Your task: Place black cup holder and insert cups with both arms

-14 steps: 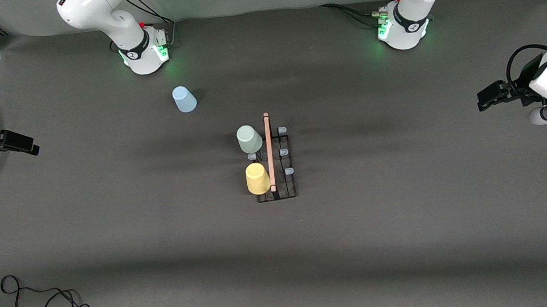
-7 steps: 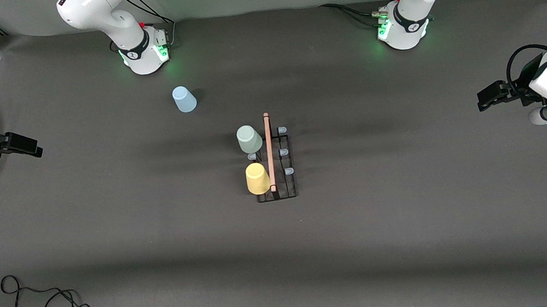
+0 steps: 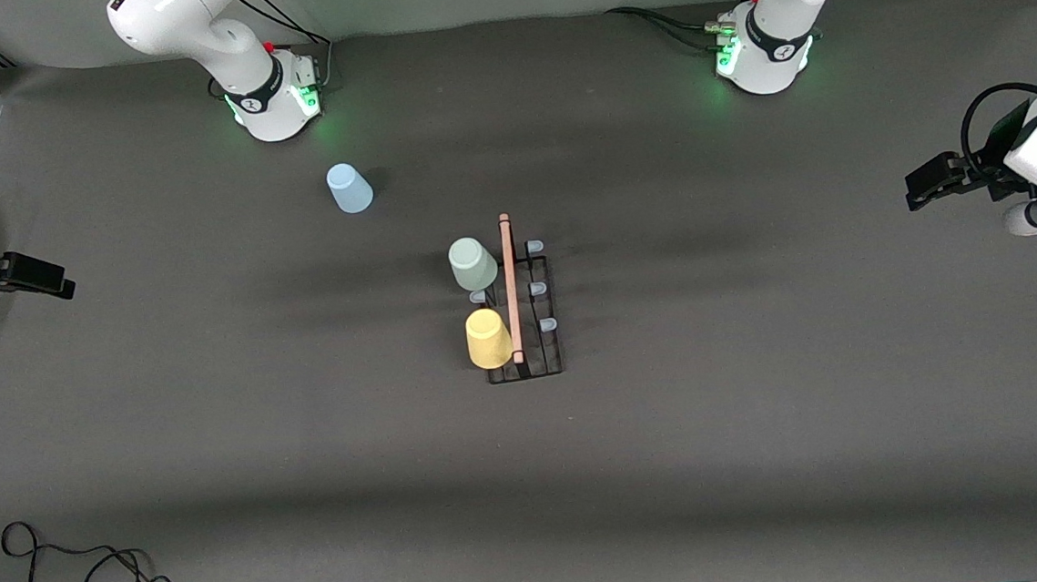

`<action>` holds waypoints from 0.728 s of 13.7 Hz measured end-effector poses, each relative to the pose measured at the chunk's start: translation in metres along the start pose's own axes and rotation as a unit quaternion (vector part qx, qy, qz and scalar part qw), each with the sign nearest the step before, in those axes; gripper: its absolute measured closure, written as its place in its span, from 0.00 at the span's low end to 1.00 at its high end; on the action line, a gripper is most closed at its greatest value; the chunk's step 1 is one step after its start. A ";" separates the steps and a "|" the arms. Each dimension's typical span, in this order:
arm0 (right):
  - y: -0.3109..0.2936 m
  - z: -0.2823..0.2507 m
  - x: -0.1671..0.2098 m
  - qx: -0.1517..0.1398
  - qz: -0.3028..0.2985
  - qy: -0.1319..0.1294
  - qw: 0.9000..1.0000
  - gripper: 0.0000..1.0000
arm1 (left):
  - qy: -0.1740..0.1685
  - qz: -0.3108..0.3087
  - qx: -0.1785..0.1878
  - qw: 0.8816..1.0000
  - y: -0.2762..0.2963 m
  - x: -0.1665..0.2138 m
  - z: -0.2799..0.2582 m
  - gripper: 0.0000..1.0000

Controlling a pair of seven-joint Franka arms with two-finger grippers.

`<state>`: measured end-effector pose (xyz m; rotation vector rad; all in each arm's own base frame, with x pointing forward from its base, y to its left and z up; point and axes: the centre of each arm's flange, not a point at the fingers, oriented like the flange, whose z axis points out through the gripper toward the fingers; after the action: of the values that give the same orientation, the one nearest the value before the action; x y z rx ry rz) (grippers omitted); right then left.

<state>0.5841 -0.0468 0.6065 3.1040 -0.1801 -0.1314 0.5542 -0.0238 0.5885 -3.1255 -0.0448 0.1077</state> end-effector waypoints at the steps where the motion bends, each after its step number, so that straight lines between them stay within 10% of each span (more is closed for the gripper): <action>1: 0.002 0.004 0.003 0.005 -0.001 -0.003 1.000 0.00 | 0.001 0.000 0.000 1.000 0.000 0.000 -0.001 0.00; 10: 0.029 0.008 0.002 0.007 -0.027 -0.008 1.000 0.00 | 0.009 0.000 -0.001 1.000 0.000 0.000 -0.004 0.00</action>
<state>0.5816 -0.0758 0.5993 3.1241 -0.0980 -0.1567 0.5541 -0.0240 0.5927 -3.1274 -0.0443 0.0800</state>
